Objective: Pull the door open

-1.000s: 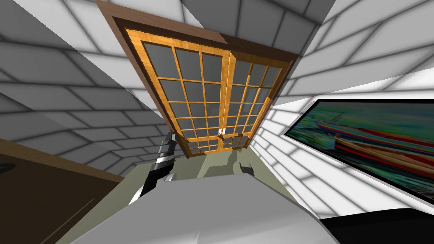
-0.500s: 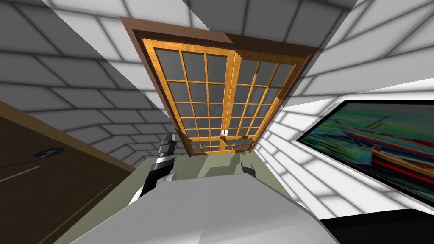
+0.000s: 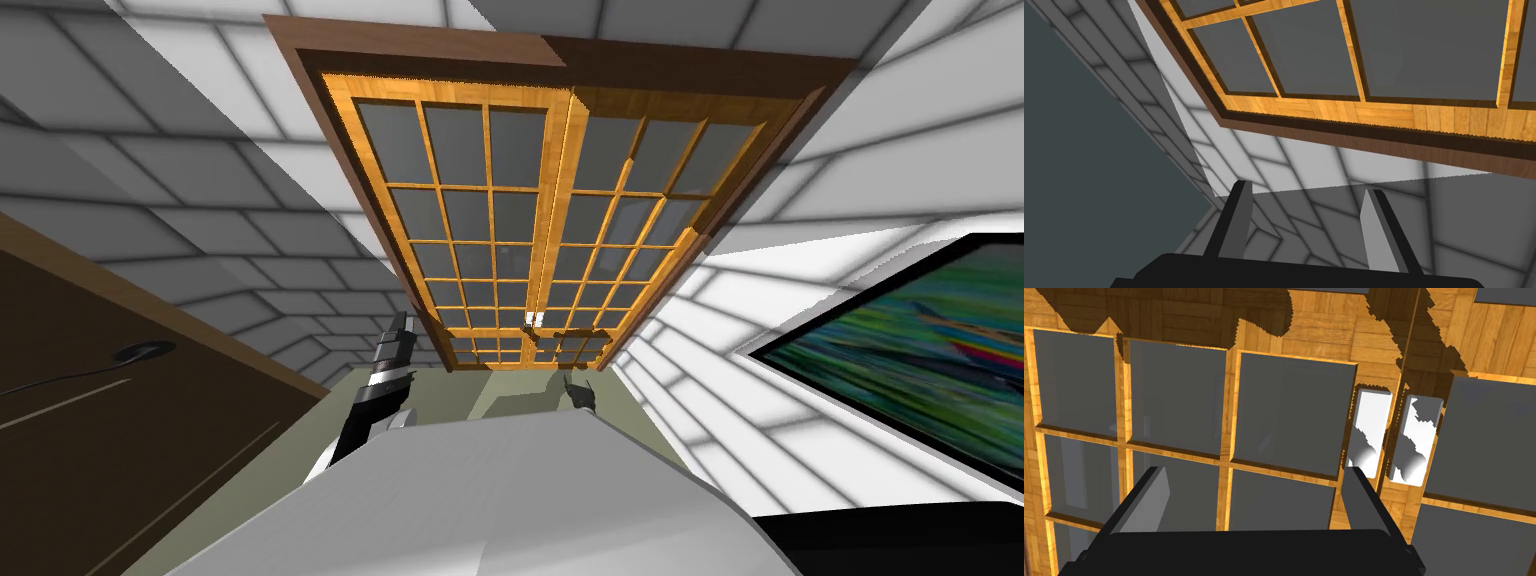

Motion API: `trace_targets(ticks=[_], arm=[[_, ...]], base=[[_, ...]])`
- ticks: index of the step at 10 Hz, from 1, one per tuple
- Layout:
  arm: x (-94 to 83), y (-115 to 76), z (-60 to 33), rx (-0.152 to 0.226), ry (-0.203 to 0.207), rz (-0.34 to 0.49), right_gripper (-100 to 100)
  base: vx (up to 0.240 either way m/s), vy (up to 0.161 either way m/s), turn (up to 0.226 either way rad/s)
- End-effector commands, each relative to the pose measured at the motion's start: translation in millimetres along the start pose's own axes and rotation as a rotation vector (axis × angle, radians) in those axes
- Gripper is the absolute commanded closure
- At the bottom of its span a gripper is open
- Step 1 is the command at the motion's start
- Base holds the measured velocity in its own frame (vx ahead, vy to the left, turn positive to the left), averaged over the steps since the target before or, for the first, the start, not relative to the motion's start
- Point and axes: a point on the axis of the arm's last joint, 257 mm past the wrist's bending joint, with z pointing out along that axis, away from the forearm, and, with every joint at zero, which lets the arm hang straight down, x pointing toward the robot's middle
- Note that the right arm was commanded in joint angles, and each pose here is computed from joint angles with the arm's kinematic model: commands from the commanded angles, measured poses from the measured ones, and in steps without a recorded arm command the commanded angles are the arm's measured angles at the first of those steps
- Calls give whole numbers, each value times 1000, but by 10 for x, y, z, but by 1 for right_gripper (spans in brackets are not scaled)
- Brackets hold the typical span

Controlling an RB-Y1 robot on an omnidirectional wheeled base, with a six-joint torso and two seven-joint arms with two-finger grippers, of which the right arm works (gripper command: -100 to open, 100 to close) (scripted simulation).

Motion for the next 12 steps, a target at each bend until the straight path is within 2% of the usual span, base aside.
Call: trace_targets(ticks=[1,2,3,5,6,7,8,11,12], arm=[[-78,72,47,-5,-16,5,-100],[-78,72,47,-5,-16,5,-100],[-252,247,175,-19,-54,21,-100],[-252,247,175,-19,-54,21,-100],[-415,409,285,-36,-88,34,-100],[-415,409,285,-36,-88,34,-100],[-546,534,365,-50,-115,44,-100],[-832,793,517,-80,-172,64,-100],[-832,793,517,-80,-172,64,-100]], base=[[112,-40,75],[40,-21,-1],[101,-48,147],[106,-45,57],[134,-58,90],[139,-53,88],[126,-82,69],[161,-60,99],[120,-36,36]])
